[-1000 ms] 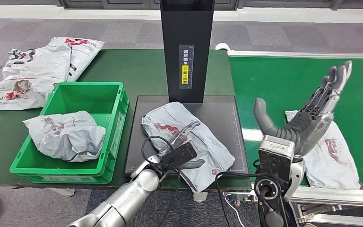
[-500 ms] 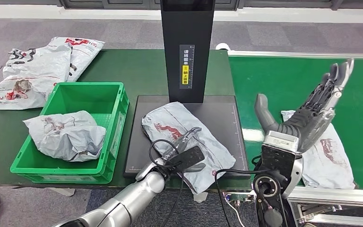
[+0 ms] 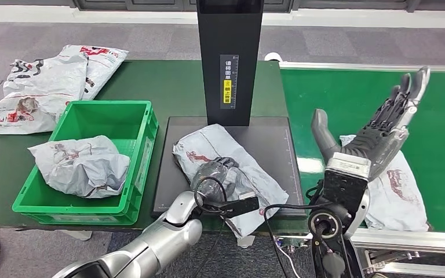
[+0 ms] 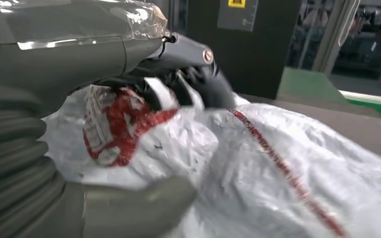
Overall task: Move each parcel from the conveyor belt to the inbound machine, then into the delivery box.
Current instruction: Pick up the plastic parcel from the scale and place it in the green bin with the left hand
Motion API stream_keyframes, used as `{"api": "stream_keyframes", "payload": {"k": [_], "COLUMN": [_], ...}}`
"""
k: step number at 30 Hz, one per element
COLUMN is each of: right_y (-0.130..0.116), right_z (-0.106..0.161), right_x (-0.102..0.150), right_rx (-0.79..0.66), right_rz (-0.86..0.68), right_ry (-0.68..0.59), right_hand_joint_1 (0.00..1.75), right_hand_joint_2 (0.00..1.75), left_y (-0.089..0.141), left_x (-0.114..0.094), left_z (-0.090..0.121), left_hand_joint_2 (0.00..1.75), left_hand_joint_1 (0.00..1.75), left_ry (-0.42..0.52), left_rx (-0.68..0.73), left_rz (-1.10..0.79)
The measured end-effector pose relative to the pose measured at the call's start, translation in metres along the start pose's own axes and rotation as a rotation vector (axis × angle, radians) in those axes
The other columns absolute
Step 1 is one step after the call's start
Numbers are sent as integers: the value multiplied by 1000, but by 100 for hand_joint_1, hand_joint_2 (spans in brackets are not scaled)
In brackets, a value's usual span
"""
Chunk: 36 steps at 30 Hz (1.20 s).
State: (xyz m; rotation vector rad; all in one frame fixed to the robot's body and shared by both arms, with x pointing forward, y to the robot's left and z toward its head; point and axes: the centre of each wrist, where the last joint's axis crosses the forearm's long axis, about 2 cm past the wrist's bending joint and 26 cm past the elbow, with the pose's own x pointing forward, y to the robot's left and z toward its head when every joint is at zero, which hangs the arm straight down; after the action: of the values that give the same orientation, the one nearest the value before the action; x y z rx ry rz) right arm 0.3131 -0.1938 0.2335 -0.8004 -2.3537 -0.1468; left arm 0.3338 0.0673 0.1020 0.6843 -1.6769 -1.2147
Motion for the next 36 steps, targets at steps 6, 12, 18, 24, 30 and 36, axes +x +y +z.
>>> {"api": "stream_keyframes", "payload": {"k": [6, 12, 18, 24, 30, 36], "right_y": [1, 2, 3, 4, 4, 4], "right_z": [0, -1, -2, -2, -3, -3], "right_x": [1, 2, 3, 4, 4, 4], "right_rx": [-1, -2, -4, 0, 0, 0], "right_rz": [-9, -25, -36, -40, -40, -40], "right_ry": [4, 9, 10, 13, 12, 10], "right_hand_joint_1": [0, 0, 0, 0, 0, 0], "right_hand_joint_2": [175, 175, 175, 175, 175, 175], "left_y": [-2, -3, -3, -2, -2, 0], "left_x": [-6, -10, -16, -21, -22, -24], "left_z": [2, 4, 5, 6, 6, 5], "left_hand_joint_2": [175, 175, 175, 175, 175, 175], "left_hand_joint_1": [175, 175, 175, 175, 175, 175], "left_ry": [1, -1, -3, -8, -19, -23], "left_rx": [0, -9, -20, -21, -16, -4], "left_rz": [-90, -194, -226, -245, -267, -278]}}
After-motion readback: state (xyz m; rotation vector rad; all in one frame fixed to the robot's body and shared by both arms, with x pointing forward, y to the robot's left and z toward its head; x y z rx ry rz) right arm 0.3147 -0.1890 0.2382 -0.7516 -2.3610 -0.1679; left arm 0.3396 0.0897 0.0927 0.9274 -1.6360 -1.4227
